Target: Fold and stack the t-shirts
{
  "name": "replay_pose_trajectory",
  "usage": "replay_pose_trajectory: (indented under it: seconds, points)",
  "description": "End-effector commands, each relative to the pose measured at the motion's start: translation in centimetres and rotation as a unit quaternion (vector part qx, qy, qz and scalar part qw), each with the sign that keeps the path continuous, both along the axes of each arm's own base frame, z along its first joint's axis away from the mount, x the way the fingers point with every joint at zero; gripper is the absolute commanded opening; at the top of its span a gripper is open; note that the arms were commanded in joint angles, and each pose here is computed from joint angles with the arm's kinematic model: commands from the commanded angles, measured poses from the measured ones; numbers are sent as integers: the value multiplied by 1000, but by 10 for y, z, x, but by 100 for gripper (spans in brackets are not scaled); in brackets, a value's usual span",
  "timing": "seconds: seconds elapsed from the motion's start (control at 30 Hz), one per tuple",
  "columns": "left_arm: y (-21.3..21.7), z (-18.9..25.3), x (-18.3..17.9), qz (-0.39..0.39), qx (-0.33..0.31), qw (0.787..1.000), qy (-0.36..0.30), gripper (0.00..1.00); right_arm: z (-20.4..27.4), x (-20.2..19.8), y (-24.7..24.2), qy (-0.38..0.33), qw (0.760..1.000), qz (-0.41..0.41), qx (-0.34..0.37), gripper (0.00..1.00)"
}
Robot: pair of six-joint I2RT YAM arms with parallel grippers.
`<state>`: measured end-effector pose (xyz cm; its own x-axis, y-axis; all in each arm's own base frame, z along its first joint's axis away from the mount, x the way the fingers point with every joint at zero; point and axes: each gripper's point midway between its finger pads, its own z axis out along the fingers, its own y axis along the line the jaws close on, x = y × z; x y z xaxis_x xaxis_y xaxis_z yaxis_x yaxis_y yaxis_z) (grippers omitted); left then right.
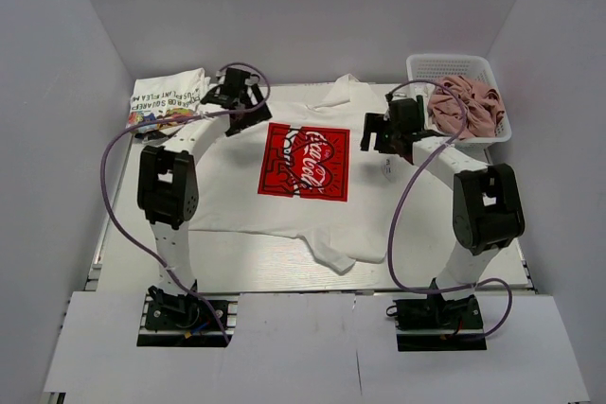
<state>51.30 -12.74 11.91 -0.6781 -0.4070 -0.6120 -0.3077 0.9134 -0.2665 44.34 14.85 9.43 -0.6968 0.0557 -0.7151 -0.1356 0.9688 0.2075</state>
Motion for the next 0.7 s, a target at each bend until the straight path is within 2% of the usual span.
replay_pose_trajectory:
  seconds: [0.0, 0.07, 0.23, 0.5, 0.67]
  points:
    - [-61, -20, -13, -128, -32, 991, 12, 100, 8, 2, -35, -18, 996, -81, -33, 90]
    - [-83, -37, -24, -165, -49, 984, 33, 100, 5, 3, -45, -15, 995, -96, -38, 90]
    - [-81, -65, -38, -187, -42, 979, 63, 100, -4, 16, -34, -16, 998, -53, -16, 90]
    - [-46, -110, -56, -146, 5, 980, 132, 100, -32, 38, -24, 11, 999, -32, -13, 90]
    - [-33, -117, -64, -126, 30, 980, 151, 100, -56, 39, -24, 45, 998, -43, -8, 90]
